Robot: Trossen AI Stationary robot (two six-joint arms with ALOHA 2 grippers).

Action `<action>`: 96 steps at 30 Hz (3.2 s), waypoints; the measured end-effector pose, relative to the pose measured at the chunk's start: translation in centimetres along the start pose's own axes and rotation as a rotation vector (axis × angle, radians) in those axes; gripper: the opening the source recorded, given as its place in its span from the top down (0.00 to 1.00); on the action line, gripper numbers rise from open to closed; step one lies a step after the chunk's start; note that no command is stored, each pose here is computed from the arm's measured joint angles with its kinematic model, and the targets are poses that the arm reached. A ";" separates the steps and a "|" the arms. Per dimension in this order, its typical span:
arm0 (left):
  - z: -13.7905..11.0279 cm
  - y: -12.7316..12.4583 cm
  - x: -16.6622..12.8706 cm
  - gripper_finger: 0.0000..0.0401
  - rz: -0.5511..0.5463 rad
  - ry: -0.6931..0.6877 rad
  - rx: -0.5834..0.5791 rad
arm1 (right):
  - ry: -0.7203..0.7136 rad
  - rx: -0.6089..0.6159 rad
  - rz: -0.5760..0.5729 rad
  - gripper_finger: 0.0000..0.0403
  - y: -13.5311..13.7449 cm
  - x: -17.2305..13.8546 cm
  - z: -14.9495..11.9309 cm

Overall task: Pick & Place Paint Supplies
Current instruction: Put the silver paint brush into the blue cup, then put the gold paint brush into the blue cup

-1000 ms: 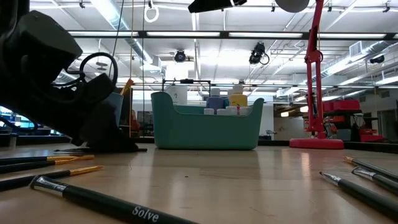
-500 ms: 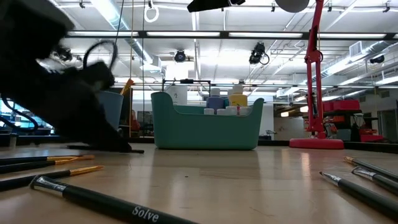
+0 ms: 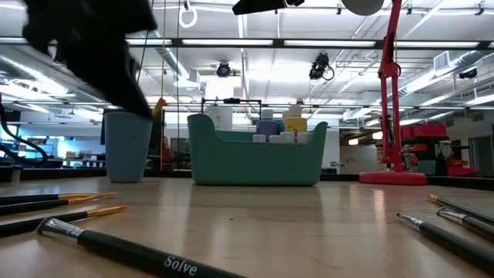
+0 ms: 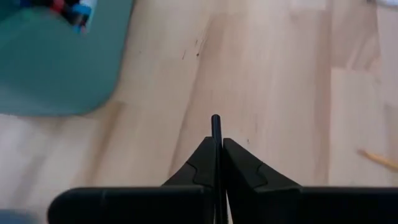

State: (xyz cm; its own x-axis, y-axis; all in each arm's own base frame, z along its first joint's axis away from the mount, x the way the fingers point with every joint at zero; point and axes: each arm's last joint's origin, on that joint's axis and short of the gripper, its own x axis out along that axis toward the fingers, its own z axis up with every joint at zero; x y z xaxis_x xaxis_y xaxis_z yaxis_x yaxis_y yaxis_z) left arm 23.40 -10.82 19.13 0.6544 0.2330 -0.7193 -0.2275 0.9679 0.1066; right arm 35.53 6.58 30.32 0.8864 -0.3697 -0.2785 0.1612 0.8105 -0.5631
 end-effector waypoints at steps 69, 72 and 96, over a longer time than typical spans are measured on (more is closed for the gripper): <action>3.4 16.2 1.6 0.85 0.067 0.674 0.844 | -0.002 0.027 0.008 0.52 0.0 0.0 0.0; 4.2 16.2 1.2 0.85 0.072 0.658 0.843 | -0.002 0.027 0.008 0.52 0.0 0.0 0.0; 11.4 11.9 -6.3 0.85 -0.115 0.477 -0.008 | 0.040 -0.004 0.027 0.52 0.2 0.0 -0.5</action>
State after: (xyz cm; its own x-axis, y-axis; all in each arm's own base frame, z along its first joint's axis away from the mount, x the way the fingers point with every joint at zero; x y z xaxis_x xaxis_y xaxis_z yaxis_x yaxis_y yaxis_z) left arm 24.76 0.29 32.74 0.2727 0.0538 -0.9606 -0.1802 0.9836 0.0040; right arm 35.35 6.56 29.82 0.8722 -0.3655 -0.3250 0.1351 0.8187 -0.5582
